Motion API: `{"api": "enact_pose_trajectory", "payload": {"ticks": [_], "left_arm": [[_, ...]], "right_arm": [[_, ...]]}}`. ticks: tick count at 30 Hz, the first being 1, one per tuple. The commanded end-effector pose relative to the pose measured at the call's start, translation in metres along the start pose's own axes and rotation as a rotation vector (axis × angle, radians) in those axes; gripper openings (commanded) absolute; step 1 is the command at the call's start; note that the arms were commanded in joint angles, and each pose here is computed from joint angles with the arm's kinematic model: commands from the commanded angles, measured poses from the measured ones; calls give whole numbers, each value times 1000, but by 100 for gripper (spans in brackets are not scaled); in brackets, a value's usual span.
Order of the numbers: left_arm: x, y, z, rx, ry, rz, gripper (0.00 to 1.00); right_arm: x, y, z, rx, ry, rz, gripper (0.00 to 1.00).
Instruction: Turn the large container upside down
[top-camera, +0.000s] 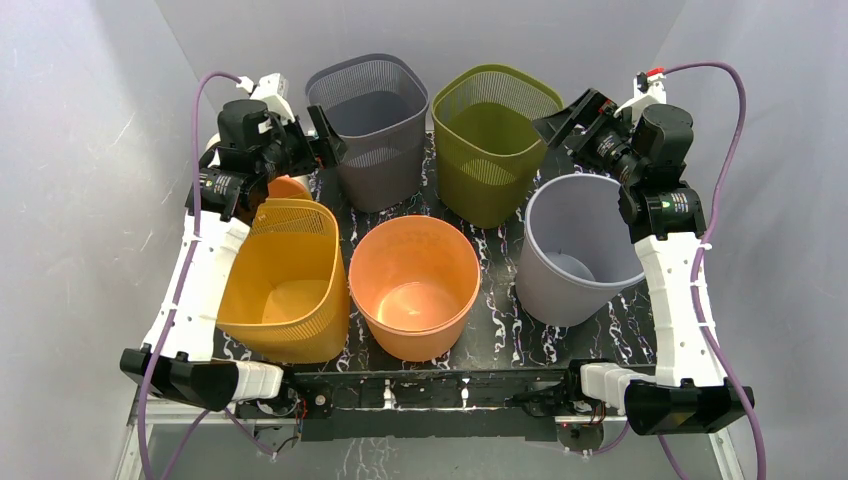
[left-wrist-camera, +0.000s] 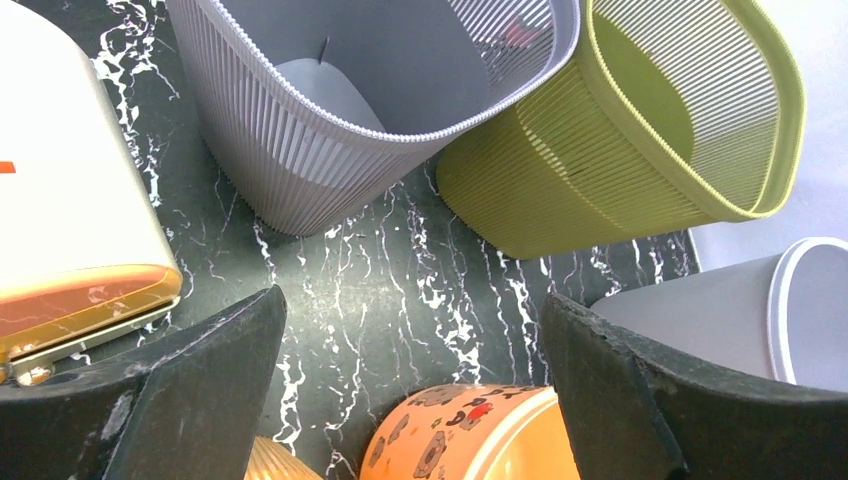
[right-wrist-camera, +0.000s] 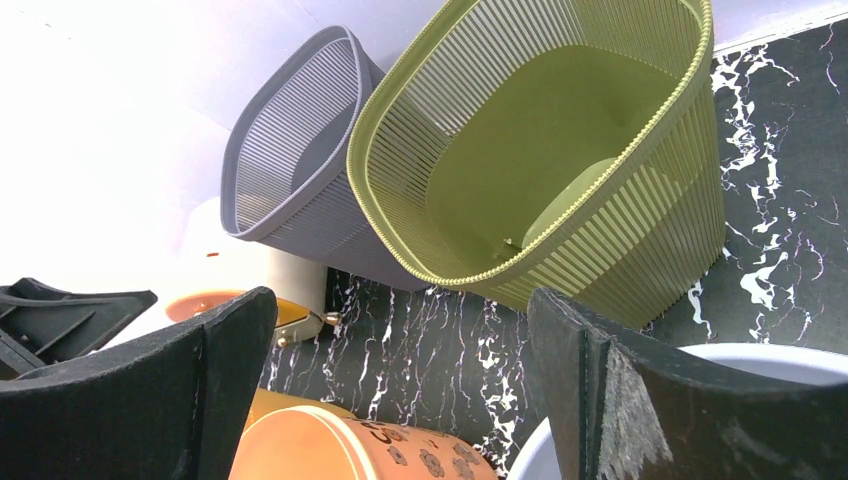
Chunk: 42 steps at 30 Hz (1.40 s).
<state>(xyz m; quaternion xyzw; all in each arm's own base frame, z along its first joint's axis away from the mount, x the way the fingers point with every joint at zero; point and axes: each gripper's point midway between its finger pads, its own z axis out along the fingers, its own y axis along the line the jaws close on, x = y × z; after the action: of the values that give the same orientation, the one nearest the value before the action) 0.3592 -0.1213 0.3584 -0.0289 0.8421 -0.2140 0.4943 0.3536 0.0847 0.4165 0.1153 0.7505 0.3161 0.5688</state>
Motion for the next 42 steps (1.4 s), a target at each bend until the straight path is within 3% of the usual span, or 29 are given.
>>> {"api": "enact_pose_trajectory", "payload": {"ticks": [1,3,6,12,18,22,28,32,42], "left_arm": [[-33,-11,-23,11,-149,-75,98],[-38,-11,-32,15,-211,-135,98],[-41,-25,-42,98,-241,-75,98],[-22,-76,-29,347,-132,2,98],[20,-137,-17,347,-25,190,98],[45,-155,-15,401,58,223,98],[71,-156,4,389,143,248,98],[71,-154,5,375,140,252,98],[81,-145,7,348,154,243,98]], "right_arm": [[-19,15,-10,-46,-71,-37,98],[-18,12,-10,-27,-72,-35,98],[-15,8,-10,-10,-64,-25,98],[-11,-8,-10,71,-47,-23,98],[16,-65,-11,387,107,-49,98],[34,-64,-23,449,147,-110,98],[91,-22,-27,427,280,-205,98],[125,-22,-28,499,362,-292,97],[132,-41,-38,587,359,-355,77]]}}
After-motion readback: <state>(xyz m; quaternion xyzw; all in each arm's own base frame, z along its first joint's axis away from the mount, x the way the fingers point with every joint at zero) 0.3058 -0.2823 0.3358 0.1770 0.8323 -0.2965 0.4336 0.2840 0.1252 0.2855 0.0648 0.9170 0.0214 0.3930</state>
